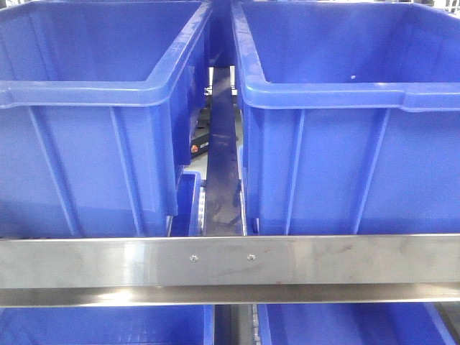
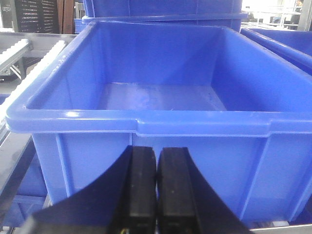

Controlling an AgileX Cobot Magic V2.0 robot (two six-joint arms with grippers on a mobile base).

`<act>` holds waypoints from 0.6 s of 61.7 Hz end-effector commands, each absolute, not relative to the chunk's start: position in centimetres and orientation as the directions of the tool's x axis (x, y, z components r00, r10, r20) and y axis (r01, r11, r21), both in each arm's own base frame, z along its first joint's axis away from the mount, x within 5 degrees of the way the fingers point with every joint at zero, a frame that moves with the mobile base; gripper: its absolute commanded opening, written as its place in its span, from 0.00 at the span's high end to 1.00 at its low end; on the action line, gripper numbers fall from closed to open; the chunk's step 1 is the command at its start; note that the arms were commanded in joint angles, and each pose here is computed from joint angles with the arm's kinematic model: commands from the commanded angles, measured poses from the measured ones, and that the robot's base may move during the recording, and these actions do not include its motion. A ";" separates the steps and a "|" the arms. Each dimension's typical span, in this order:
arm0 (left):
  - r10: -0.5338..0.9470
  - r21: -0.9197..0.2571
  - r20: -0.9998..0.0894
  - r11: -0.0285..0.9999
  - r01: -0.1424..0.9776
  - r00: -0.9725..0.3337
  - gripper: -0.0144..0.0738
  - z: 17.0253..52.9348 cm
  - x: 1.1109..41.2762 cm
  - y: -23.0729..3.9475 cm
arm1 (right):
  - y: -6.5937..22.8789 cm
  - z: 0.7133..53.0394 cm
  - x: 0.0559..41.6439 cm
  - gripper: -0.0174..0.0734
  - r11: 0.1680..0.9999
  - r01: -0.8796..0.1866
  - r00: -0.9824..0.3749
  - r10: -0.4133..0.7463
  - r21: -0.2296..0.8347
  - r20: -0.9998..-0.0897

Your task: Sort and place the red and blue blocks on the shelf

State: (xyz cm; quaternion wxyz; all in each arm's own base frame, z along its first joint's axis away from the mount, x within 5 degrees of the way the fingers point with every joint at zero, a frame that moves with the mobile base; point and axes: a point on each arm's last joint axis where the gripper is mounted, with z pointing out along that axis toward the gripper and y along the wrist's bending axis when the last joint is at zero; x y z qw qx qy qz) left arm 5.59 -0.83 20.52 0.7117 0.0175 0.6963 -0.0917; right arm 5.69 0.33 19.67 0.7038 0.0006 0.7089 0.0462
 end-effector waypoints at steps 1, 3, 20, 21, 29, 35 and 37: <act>-0.120 -0.105 -0.990 0.978 0.182 0.077 0.68 20.0 5.5 -1.0 | 0.4 21.3 5.4 0.75 0.995 -0.078 0.118 0.066 0.057 -0.991; -0.120 -0.105 -0.990 0.978 0.182 0.077 0.68 20.0 5.5 -1.0 | 0.4 21.3 5.4 0.75 0.995 -0.078 0.118 0.066 0.057 -0.991; -0.120 -0.105 -0.990 0.978 0.182 0.077 0.68 20.0 5.5 -1.0 | 0.4 21.3 5.4 0.75 0.995 -0.078 0.118 0.066 0.057 -0.991; -0.120 -0.105 -0.990 0.978 0.182 0.077 0.68 20.0 5.5 -1.0 | 0.4 21.3 5.4 0.75 0.995 -0.078 0.118 0.066 0.057 -0.991; -0.120 -0.105 -0.990 0.978 0.182 0.077 0.68 20.0 5.5 -1.0 | 0.4 21.3 5.4 0.75 0.995 -0.078 0.118 0.066 0.057 -0.991; -0.120 -0.105 -0.990 0.978 0.182 0.077 0.68 20.0 5.5 -1.0 | 0.4 21.3 5.4 0.75 0.995 -0.078 0.118 0.066 0.057 -0.991; -0.120 -0.105 -0.990 0.978 0.182 0.077 0.68 20.0 5.5 -1.0 | 0.4 21.3 5.4 0.75 0.995 -0.078 0.118 0.066 0.057 -0.991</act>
